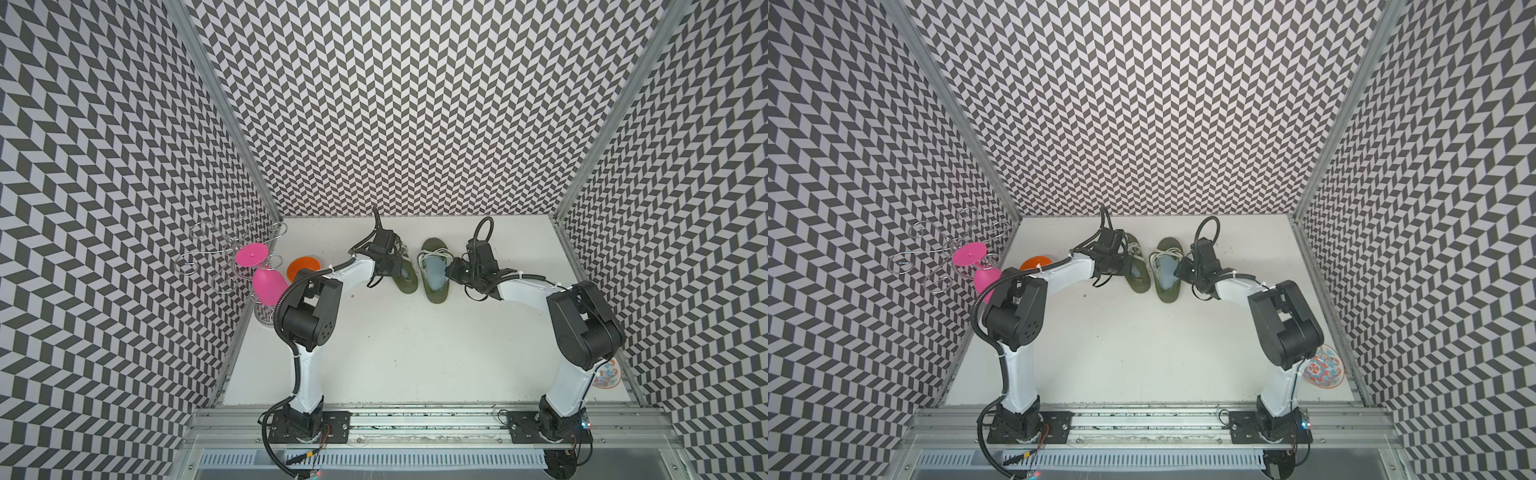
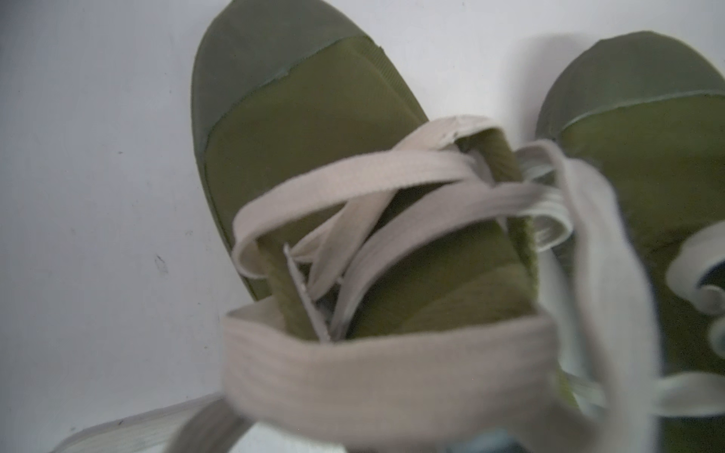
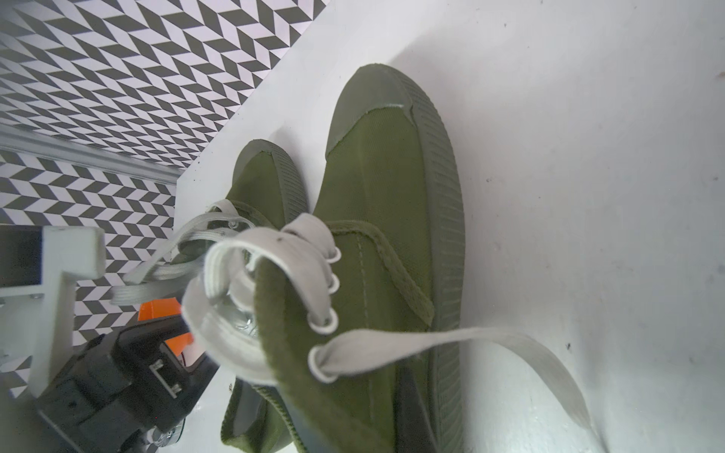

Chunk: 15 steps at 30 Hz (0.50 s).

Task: Insert the insole into the shoe
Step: Adjust the shoe at the center of the board.

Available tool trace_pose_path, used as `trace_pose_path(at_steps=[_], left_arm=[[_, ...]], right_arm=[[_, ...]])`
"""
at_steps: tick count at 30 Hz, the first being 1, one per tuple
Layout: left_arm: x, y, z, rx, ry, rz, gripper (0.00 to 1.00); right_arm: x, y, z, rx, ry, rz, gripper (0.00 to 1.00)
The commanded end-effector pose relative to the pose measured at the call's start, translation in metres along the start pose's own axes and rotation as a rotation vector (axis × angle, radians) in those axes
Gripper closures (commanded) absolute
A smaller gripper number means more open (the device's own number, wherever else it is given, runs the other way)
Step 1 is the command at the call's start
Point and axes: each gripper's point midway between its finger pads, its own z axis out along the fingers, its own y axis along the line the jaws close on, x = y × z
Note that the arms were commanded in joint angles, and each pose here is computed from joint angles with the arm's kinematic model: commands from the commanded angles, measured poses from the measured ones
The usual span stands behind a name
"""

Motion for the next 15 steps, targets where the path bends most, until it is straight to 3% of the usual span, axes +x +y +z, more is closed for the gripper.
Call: trace_pose_path(at_steps=[1,5,15], left_arm=[[-0.018,-0.036,-0.02,0.117,-0.076,0.14,0.98],[-0.019,-0.046,-0.021,0.119,-0.085,0.233,0.99],[-0.025,-0.019,-0.013,0.041,-0.096,0.321,0.99]], right_arm=[[-0.023,0.039,-0.006,-0.114,-0.076,-0.043,1.0],[-0.023,0.037,-0.001,-0.108,-0.08,-0.029,1.0],[-0.032,0.024,0.009,-0.064,-0.106,-0.005,1.0]])
